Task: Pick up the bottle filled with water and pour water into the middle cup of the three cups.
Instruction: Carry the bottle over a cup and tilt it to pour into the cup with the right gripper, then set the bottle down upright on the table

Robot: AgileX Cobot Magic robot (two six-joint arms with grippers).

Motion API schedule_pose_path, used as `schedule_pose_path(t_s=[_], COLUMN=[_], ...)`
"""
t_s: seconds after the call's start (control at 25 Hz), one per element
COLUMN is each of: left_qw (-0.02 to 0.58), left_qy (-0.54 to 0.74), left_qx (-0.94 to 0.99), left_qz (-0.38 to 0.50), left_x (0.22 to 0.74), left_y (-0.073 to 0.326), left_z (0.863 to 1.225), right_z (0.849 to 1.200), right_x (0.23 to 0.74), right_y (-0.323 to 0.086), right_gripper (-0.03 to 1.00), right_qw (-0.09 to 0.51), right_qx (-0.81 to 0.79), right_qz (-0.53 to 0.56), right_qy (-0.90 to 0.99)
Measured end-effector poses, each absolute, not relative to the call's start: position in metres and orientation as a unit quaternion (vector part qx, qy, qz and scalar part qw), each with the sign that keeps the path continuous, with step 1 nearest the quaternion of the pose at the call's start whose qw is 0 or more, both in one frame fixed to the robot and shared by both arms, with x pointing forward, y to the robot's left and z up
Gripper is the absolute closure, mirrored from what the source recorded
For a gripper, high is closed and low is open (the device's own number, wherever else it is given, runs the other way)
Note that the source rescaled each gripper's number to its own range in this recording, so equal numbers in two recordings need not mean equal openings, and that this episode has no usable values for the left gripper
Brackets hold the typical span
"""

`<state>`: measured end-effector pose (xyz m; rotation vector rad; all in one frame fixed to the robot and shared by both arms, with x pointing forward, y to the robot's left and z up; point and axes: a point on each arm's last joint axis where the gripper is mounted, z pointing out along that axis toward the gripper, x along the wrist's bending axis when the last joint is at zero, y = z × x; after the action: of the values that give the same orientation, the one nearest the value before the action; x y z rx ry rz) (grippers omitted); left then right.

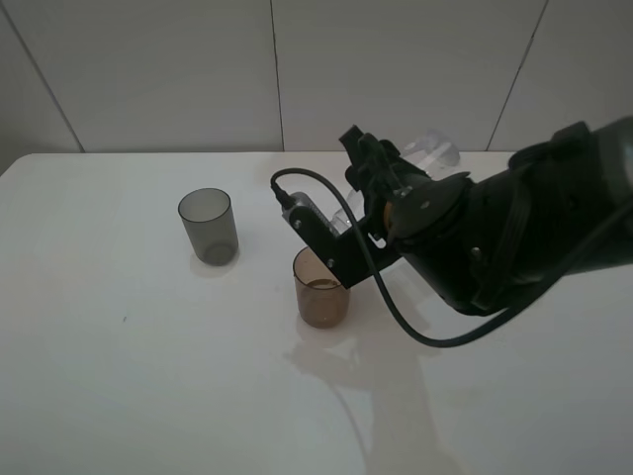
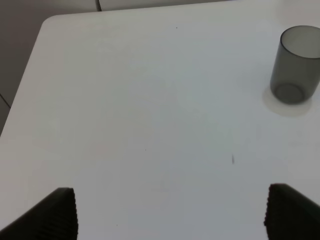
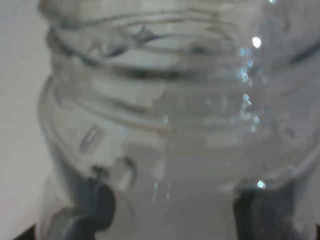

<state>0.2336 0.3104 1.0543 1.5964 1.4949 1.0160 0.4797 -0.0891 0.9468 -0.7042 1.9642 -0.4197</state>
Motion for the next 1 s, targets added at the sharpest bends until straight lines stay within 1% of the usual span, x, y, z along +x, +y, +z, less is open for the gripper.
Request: schedule_pose_path(t_s=[0.32,0.48,0.56,0.68,0.88,1.0], left_qw=[0.357,0.357,0.357,0.357,0.357,0.357], left_qy=[0.579,0.579,0.579,0.579,0.579,0.579], left_qx=[0.618,0.618,0.618,0.618,0.618,0.618], left_qz=[0.394,0.394,0.394,0.394,0.394,0.394], left_x=[0.234,0.234,0.234,0.234,0.234,0.234], left_y=[0.310,0.310,0.310,0.310,0.310,0.310], left_z=[1.054,1.054,1.054,1.054,1.054,1.054], right_z=[0.948,0.961,0.970,0.978,0.992,0.993], right_x=[0.480,0.488,0.493,0.504,0.532,0.548], right_y=[-0.088,-0.077,-0.069,-0.064,-0.073,-0.085], right_gripper=[0.97,0.97,0.97,0.97,0.97,0.97], right_qw=[0.487,0.507,0.511,0.496,0.465,0.433], right_qx=[-0.288,-0.267,-0.252,-0.210,-0.069,0.007], right_qz=[-0.171,-0.143,-0.116,-0.059,0.043,0.113], right_qy=[0.807,0.807,0.814,0.840,0.882,0.894])
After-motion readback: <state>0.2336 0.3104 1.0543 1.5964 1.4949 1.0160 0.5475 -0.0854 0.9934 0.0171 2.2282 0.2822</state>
